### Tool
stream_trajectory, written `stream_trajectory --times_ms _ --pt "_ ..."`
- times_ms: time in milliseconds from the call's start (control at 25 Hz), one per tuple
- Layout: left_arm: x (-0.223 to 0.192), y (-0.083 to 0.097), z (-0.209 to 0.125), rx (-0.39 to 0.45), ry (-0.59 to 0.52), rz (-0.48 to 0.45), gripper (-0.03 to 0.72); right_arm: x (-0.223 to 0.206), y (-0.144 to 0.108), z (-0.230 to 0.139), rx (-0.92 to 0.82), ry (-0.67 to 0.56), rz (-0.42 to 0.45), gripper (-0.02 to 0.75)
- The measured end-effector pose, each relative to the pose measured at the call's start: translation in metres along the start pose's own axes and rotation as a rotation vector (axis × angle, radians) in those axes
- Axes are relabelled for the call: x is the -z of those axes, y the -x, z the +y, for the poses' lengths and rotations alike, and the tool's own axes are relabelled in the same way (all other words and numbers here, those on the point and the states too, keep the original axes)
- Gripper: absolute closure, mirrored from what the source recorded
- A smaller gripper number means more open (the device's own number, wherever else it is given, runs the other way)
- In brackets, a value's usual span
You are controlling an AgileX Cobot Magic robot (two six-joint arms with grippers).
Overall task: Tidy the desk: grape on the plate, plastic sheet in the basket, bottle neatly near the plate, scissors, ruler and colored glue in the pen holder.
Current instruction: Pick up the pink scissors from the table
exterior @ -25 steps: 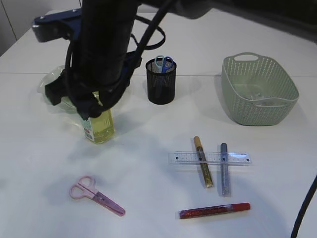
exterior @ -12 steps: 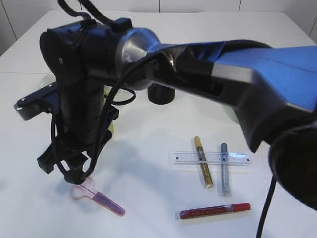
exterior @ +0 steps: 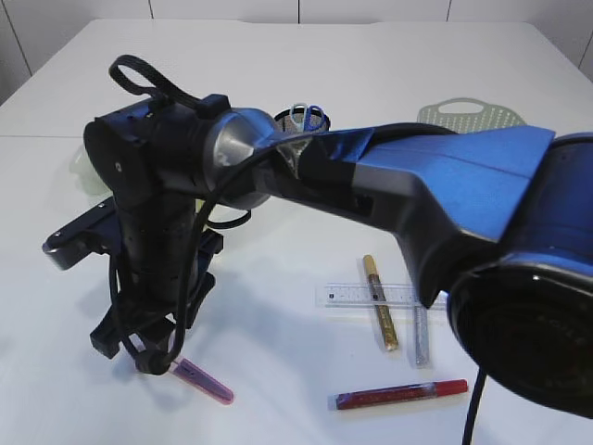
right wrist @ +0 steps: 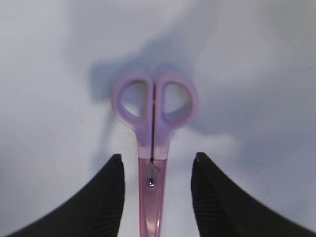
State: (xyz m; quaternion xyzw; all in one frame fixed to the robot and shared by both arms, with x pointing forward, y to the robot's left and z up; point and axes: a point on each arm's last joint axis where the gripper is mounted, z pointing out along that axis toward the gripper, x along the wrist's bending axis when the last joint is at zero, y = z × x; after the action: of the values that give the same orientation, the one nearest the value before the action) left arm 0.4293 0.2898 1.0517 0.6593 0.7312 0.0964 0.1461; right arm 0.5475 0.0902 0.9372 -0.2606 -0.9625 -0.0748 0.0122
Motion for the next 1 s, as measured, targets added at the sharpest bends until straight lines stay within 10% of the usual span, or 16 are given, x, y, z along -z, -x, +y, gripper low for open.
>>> stream_trajectory --times_ms 1000 --pt "0.0 0.0 0.0 0.001 -0.001 -0.001 0.253 -0.031 0.001 -0.002 -0.008 -0.051 0.027 0.339"
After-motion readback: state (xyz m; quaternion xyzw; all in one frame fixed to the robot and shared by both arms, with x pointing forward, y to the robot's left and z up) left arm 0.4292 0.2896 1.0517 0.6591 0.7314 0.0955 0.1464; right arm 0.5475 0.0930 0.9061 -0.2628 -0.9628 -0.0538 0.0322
